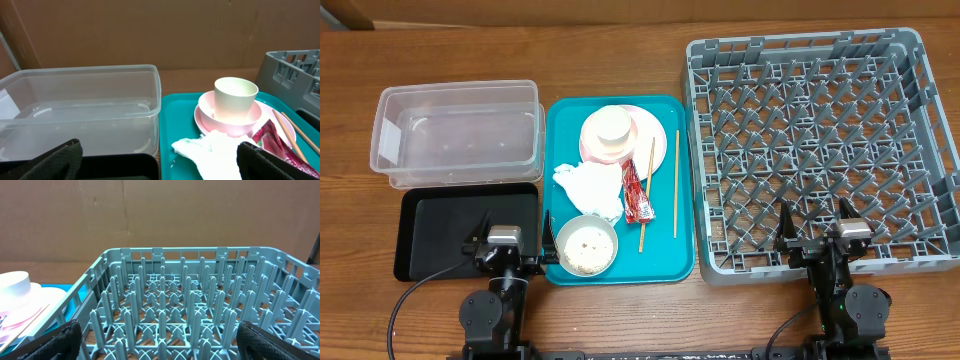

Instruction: Sort waste into correct bins and load items into the dishwasher

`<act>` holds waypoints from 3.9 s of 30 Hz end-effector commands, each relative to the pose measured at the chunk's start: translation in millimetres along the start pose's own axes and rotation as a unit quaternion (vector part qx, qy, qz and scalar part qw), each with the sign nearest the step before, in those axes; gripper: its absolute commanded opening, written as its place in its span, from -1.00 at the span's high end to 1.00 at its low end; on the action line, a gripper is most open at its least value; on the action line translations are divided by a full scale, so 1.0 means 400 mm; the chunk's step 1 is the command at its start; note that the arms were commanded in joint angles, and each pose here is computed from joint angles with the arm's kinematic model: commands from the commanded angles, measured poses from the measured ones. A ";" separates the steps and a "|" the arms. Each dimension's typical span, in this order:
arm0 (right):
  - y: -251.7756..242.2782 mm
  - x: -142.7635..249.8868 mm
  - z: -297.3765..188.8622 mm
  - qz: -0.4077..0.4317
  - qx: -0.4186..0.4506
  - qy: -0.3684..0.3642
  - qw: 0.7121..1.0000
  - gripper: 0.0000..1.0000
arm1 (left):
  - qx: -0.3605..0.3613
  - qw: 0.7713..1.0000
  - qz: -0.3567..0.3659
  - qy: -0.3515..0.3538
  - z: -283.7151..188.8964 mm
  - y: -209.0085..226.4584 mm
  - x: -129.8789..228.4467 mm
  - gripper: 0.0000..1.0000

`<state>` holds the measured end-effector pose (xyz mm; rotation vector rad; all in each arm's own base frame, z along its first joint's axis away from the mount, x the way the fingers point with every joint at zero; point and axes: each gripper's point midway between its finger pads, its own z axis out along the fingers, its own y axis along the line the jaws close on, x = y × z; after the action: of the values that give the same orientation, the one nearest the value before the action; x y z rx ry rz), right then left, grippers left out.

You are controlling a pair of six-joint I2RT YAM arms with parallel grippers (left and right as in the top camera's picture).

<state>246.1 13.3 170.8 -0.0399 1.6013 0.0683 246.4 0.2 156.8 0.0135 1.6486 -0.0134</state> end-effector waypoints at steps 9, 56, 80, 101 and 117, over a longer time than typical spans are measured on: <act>0.000 0.001 0.000 -0.001 -0.001 -0.005 1.000 -1.00 | -0.005 1.000 0.009 -0.003 -0.001 0.005 -0.001 -1.00; 0.000 0.001 0.000 0.000 -0.001 -0.005 1.000 -1.00 | 0.145 0.829 -0.189 0.507 -0.031 -0.169 -0.388 -1.00; 0.000 0.001 0.000 0.000 -0.001 -0.005 1.000 -1.00 | 0.056 0.703 -0.178 0.686 0.044 -0.138 -0.139 0.92; 0.000 0.001 0.000 -0.001 -0.001 -0.005 1.000 -1.00 | 0.008 0.754 -0.102 0.649 0.135 -0.211 0.009 -0.22; 0.000 0.001 0.000 -0.001 -0.001 -0.005 1.000 -1.00 | 0.004 0.766 -0.116 0.632 0.168 -0.216 0.123 -0.31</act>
<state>246.1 13.3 170.7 -0.0399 1.6017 0.0683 311.4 -88.9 112.5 -0.1942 3.0003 -0.2673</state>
